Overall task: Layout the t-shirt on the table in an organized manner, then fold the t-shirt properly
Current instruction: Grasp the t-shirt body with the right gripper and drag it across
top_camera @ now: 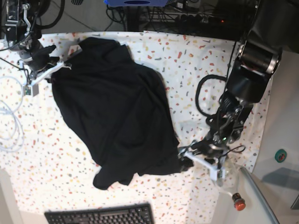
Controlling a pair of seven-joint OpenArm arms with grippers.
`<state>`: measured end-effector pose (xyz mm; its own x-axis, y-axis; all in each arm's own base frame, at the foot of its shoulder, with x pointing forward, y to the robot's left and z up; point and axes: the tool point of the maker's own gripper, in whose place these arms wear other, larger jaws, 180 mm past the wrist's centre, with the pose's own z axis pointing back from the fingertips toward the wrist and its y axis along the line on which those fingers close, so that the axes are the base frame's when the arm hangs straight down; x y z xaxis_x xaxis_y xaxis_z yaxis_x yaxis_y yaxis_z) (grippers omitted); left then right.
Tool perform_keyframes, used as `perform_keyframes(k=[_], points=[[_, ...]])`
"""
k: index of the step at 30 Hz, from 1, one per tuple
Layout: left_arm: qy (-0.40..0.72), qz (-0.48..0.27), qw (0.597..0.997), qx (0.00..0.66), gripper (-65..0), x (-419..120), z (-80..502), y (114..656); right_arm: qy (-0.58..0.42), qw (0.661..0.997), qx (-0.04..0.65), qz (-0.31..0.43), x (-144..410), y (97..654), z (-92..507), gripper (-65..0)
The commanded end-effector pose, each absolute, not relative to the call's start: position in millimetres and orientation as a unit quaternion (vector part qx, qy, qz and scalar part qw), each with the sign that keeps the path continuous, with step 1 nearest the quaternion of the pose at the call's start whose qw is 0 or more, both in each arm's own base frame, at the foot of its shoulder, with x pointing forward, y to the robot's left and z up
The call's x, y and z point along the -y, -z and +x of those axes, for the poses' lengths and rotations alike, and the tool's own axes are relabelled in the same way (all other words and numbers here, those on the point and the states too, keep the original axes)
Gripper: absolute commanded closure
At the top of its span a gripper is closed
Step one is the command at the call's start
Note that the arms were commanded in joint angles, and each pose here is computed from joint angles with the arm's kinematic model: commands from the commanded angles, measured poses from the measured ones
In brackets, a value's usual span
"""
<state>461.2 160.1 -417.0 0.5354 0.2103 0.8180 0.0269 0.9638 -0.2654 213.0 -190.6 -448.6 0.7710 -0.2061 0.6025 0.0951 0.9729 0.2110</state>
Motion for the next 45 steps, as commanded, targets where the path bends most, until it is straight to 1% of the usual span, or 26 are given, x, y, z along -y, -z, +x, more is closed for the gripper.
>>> perform_keyframes(k=[1,2,3,5,6,11,13,14,16,17,18,20,24,26,29,31,34,36,39,43,45], points=[[-0.043,-0.123,0.857,0.499,-42.3,-168.7,462.3,402.8,0.085,0.929,0.352,0.077,201.3,436.9,222.1,0.0],[-0.035,-0.118,0.857,0.501,-32.3,-176.9,451.8,403.6,0.093,0.928,0.354,0.071,207.8,436.4,222.3,0.0],[-0.029,-0.114,0.856,0.504,-23.5,-185.6,443.0,401.8,0.098,0.927,0.356,0.067,212.4,435.6,222.7,0.0],[-0.033,-0.107,0.857,0.504,-3.5,-204.6,416.7,405.2,0.106,0.924,0.362,0.06,220.8,432.6,225.6,0.0],[-0.045,-0.101,0.856,0.505,0.0,-218.4,403.1,406.0,0.111,0.923,0.365,0.056,225.9,430.8,226.8,0.0],[-0.129,-0.068,0.842,0.519,0.0,-283.8,335.7,401.6,0.12,0.917,0.377,0.045,239.1,423.9,234.9,0.0],[-0.15,-0.05,0.836,0.526,0.0,-304.8,308.3,393.9,0.108,0.928,0.354,0.03,251.1,427.4,239.5,0.0],[-0.156,-0.043,0.834,0.527,0.0,-311.4,296.4,391.1,0.102,0.935,0.34,0.02,259.0,429.1,243.6,-1.4],[-0.165,-0.027,0.832,0.53,0.0,-325.8,276.3,383.7,0.098,0.942,0.32,0.016,265.3,432.0,249.6,-17.6],[-0.168,-0.022,0.831,0.529,0.0,-330.3,268.9,382.0,0.097,0.94,0.327,0.017,265.2,427.3,252.8,-22.1],[-0.171,-0.015,0.832,0.528,0.0,-335.7,261.7,381.1,0.093,0.935,0.341,0.016,263.6,419.6,257.3,-24.2],[-0.179,-0.002,0.833,0.523,0.0,-346.1,246.7,381.1,0.071,0.924,0.376,0.02,250.1,399.1,263.9,-22.8],[-0.208,0.02,0.835,0.509,0.0,-362.5,218.7,389.5,-0.008,0.908,0.413,0.075,176.6,371.6,280.0,-14.4],[-0.222,0.031,0.833,0.505,0.0,-371.0,206.3,390.5,-0.042,0.898,0.426,0.103,142.8,359.1,288.5,-11.7],[-0.239,0.048,0.828,0.504,0.0,-384.4,192.4,388.0,-0.106,0.891,0.416,0.147,86.1,358.4,303.3,-14.1],[-0.245,0.056,0.825,0.507,0.0,-391.3,187.4,384.4,-0.129,0.898,0.392,0.156,65.1,370.9,317.7,-18.3],[-0.248,0.066,0.825,0.503,0.0,-398.1,179.0,383.2,-0.083,0.908,0.375,0.166,50.7,378.9,339.7,-26.6],[-0.246,0.07,0.824,0.505,0.0,-401.0,178.6,380.0,-0.075,0.904,0.381,0.18,36.2,372.4,345.0,-29.3],[-0.249,0.073,0.823,0.506,0.0,-403.6,177.2,379.3,-0.074,0.899,0.385,0.195,13.2,365.8,352.3,-29.4],[-0.251,0.074,0.823,0.505,0.0,-404.2,176.2,380.2,-0.083,0.918,0.346,0.175,-13.1,388.0,345.9,-30.0],[-0.25,0.073,0.823,0.505,0.0,-403.7,176.3,380.5,-0.091,0.92,0.338,0.177,-24.9,393.1,339.7,-30.0]])
